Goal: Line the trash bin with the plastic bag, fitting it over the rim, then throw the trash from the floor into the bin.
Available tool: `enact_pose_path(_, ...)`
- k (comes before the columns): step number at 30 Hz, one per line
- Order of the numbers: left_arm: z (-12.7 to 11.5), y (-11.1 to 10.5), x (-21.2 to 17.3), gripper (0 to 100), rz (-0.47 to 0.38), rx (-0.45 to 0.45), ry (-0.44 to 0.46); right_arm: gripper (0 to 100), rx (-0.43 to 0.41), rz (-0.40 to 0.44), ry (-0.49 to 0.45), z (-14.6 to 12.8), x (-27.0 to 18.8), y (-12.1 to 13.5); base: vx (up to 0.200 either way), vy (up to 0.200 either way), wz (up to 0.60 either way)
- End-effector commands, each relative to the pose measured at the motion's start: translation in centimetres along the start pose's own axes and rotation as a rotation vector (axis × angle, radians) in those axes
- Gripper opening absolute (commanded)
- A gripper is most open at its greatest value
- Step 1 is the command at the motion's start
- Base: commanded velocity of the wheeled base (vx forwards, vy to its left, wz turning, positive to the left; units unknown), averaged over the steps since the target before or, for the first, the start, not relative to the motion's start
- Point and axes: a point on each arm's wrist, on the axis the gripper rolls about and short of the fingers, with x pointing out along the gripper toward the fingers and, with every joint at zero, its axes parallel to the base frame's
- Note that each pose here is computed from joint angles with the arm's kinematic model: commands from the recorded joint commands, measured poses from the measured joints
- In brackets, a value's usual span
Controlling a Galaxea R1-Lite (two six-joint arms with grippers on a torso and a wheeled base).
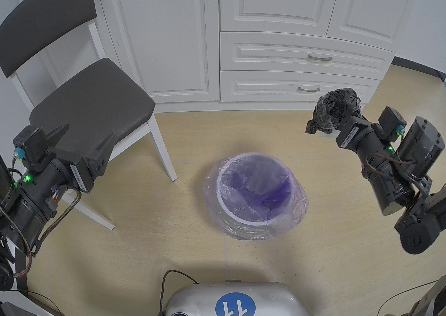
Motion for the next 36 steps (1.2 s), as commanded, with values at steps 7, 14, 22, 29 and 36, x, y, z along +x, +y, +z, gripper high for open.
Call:
enact_pose_path(7, 0.8, 1.9, -0.8, 100, 0.136, 0.091, -0.049, 0, -0.233, 0.216, 0.042, -8.1, 4.0, 2.2, 0.000, 0.000, 0.00)
enact_pose_path(14, 1.1, 3.1, -1.4, 100, 0.198, 0.150, -0.061, 0, -0.204, 0.285, 0.061, -11.9, 8.0, 3.2, 0.000, 0.000, 0.00)
enact_pose_path(22, 1.6, 4.1, -3.4, 100, 0.252, 0.250, -0.094, 0, 0.008, 0.276, 0.384, -13.7, 9.1, 3.6, 0.000, 0.000, 0.00)
enact_pose_path(29, 1.4, 4.1, -3.8, 100, 0.253, 0.292, -0.087, 0, 0.113, 0.217, 0.587, -14.4, 10.5, 3.1, 0.000, 0.000, 0.00)
enact_pose_path(36, 1.2, 4.2, -4.0, 100, 0.253, 0.293, -0.083, 0, 0.172, 0.197, 0.654, -17.2, 11.7, 2.1, 0.000, 0.000, 0.00)
